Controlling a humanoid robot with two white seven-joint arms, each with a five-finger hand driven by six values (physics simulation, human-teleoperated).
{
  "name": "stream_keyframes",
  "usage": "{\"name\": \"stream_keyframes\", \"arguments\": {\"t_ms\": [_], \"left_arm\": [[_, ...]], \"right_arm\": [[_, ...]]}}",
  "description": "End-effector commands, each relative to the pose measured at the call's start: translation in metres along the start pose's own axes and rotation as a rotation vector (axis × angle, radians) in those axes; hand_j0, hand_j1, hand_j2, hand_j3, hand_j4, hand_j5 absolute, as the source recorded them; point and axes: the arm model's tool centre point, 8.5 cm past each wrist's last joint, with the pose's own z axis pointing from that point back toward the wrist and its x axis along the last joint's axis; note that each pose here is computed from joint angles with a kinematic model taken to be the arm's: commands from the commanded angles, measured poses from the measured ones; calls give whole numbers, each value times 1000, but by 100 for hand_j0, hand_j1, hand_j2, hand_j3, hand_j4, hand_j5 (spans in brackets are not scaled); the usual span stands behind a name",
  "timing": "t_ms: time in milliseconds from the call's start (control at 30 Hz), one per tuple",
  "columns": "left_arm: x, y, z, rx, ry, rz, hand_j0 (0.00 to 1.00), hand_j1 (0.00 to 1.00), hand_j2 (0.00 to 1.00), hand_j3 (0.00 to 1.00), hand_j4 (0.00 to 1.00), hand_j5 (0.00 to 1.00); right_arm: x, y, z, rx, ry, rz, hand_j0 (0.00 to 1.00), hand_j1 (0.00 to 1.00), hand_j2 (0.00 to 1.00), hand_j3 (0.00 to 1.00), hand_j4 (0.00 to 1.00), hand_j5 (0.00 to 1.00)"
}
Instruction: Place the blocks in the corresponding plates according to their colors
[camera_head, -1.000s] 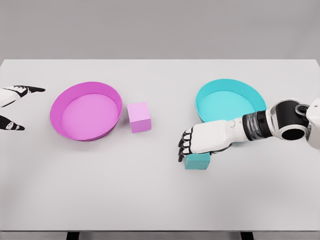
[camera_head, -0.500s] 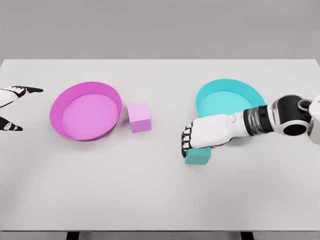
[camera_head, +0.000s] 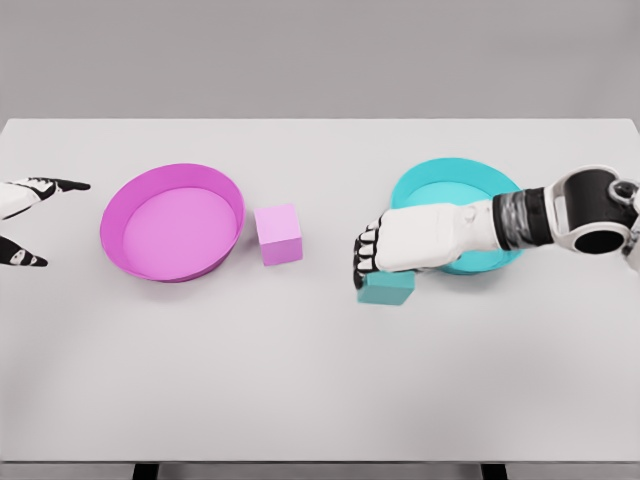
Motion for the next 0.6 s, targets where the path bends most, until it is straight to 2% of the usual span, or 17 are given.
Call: {"name": "stream_keyframes", "arguments": {"t_ms": [0,167,267,433,567], "left_arm": [[0,1,1,-1,1,5,100,100,100,100,100,100],[0,1,1,-1,1,5,100,100,100,100,100,100],[0,2,1,2,-1,4,100,100,100,100,100,100],[-2,2,2,1,7,7,100,100,100,100,100,100],[-2,2,1,3,6,7,100,100,100,100,100,100]], "right_arm": [[-5,-9,6,-34,17,-10,58,58,58,58,58,58],[-19,-11,13,-38,56,-21,58,58,58,58,58,58],[-39,-19,28,-60,128,-24,58,58,58,58,58,58],[-56,-12,35,-52,179,-55,58,58,58,58,58,58],[-75,-14,42,-56,231,-70,58,58,58,58,58,58]]}}
